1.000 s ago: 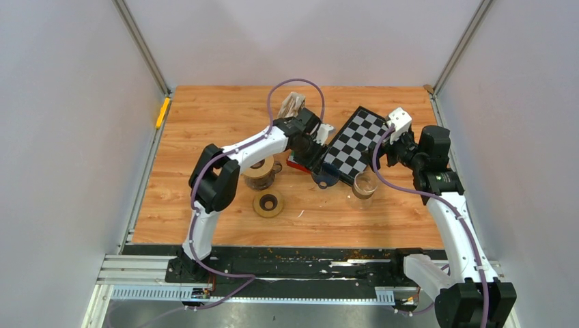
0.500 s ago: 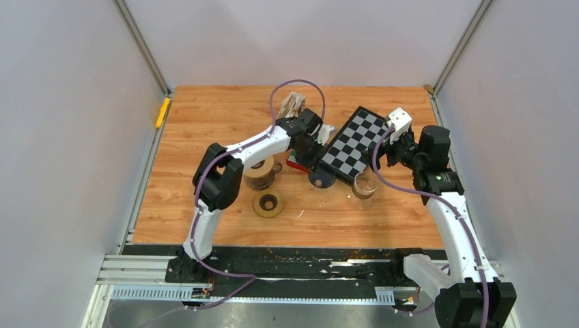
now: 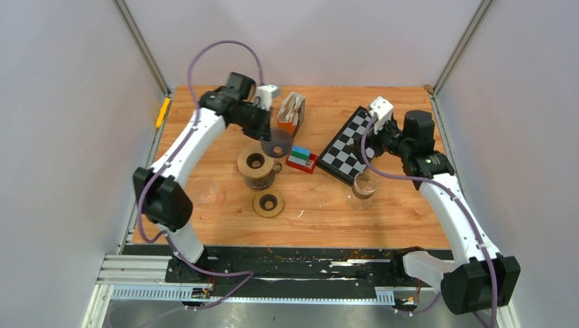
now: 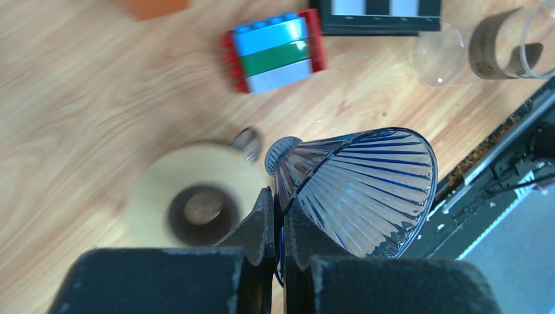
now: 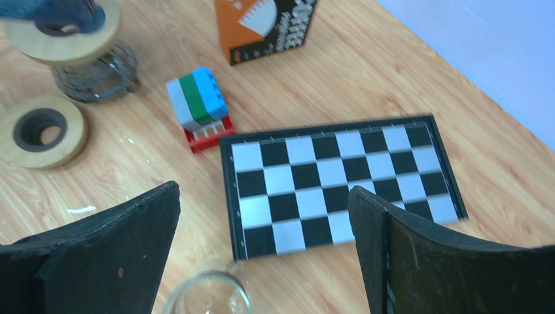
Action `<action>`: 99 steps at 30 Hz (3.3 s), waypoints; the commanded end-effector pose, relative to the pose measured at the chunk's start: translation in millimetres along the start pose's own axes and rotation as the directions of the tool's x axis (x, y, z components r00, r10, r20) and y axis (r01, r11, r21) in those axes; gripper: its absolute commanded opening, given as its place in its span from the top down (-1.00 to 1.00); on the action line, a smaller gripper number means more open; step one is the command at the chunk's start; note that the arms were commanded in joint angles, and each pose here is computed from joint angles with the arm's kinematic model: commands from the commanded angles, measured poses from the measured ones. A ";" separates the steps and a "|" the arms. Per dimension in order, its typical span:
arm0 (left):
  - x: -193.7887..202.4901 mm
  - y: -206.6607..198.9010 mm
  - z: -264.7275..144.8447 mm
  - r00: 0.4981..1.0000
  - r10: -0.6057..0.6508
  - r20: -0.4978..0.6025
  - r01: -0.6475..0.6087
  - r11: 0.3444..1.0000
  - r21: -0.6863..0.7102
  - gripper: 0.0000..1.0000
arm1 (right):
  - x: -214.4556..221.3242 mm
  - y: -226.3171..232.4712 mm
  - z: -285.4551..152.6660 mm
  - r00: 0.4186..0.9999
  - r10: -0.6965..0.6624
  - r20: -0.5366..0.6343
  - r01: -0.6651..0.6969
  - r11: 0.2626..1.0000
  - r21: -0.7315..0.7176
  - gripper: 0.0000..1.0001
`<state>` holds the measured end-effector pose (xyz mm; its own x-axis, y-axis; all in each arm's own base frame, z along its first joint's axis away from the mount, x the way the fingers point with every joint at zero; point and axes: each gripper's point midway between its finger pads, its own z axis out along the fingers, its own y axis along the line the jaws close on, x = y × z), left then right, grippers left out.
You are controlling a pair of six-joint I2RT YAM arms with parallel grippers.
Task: Place the coffee filter in the dripper
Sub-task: Pick up the coffee dripper from the center of the board, then place the coffee dripper in the dripper holder.
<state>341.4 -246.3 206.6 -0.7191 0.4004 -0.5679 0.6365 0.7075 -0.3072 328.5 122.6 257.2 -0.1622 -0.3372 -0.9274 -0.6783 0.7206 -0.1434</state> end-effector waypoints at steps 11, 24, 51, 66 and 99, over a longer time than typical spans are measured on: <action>39.4 70.5 -68.2 0.989 -0.139 0.047 0.144 0.983 -0.114 1.00 | -56.4 99.8 114.4 0.995 0.023 -0.094 -0.045 0.969 -0.242 -0.90; 41.8 78.9 -41.8 0.979 -0.198 0.052 0.202 0.976 -0.079 1.00 | -84.0 149.4 164.0 0.964 0.217 -0.154 -0.261 0.879 -0.398 -0.58; 68.3 86.0 -14.8 0.964 -0.265 0.031 0.266 0.962 -0.063 1.00 | -42.0 207.2 217.9 0.930 0.172 -0.326 -0.304 0.858 -0.414 0.11; 88.5 93.6 -4.5 0.959 -0.282 -0.020 0.279 0.956 -0.094 1.00 | -10.2 221.5 236.2 0.896 0.168 -0.410 -0.342 0.850 -0.400 0.95; 151.7 102.0 33.1 0.919 -0.348 -0.185 0.333 0.937 -0.111 1.00 | 60.3 245.7 255.7 0.836 0.089 -0.542 -0.329 0.872 -0.363 1.00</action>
<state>343.5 -144.4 135.5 -0.8742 0.1124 -0.4723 0.3398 0.8365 -0.4299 360.5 424.3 158.0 -0.6159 -0.3813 -0.6894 -0.7396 0.5812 0.3393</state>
